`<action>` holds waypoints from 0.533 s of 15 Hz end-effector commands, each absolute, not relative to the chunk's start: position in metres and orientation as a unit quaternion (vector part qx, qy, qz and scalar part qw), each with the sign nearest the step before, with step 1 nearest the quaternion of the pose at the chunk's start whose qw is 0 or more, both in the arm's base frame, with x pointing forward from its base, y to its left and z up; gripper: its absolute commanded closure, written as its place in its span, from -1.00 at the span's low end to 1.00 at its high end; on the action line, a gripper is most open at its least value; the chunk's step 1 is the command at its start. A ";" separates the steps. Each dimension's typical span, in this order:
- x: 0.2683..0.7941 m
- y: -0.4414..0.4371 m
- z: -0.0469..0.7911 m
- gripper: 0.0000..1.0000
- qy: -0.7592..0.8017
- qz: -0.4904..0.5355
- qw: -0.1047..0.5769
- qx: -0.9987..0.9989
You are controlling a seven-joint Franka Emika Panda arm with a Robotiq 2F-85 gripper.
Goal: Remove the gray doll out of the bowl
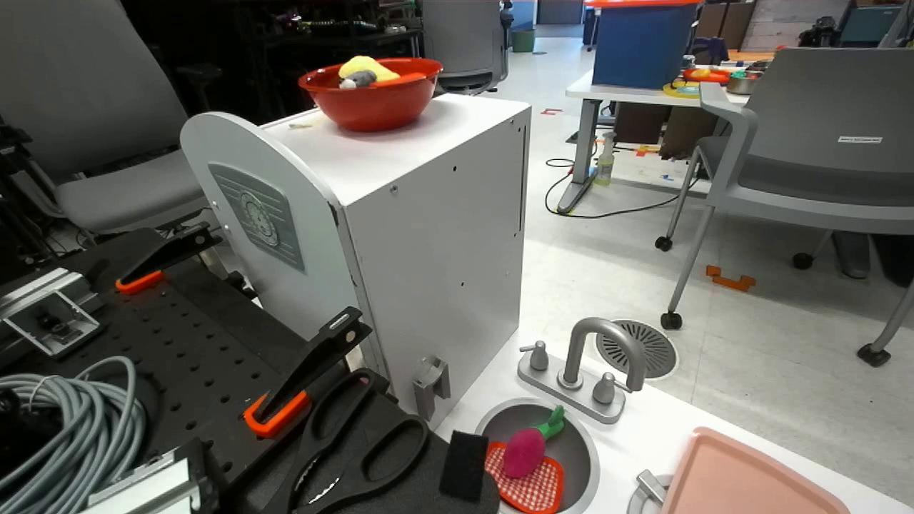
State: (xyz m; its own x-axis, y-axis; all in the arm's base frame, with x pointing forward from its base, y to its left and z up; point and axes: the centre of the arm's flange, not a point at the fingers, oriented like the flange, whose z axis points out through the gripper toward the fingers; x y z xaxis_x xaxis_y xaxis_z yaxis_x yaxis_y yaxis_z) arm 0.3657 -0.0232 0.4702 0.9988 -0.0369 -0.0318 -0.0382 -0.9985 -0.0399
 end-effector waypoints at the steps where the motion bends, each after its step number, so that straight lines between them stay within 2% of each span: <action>1: 0.389 -0.051 0.469 -1.00 0.031 0.040 0.031 -0.998; 8: 0.421 -0.054 0.457 -1.00 0.018 0.050 -0.008 -0.999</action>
State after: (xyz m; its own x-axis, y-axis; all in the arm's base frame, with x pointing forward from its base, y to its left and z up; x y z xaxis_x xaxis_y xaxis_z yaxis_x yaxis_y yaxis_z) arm 0.4028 -0.0560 0.4539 0.9932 -0.0694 -0.0936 -0.0735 -0.9965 -0.0409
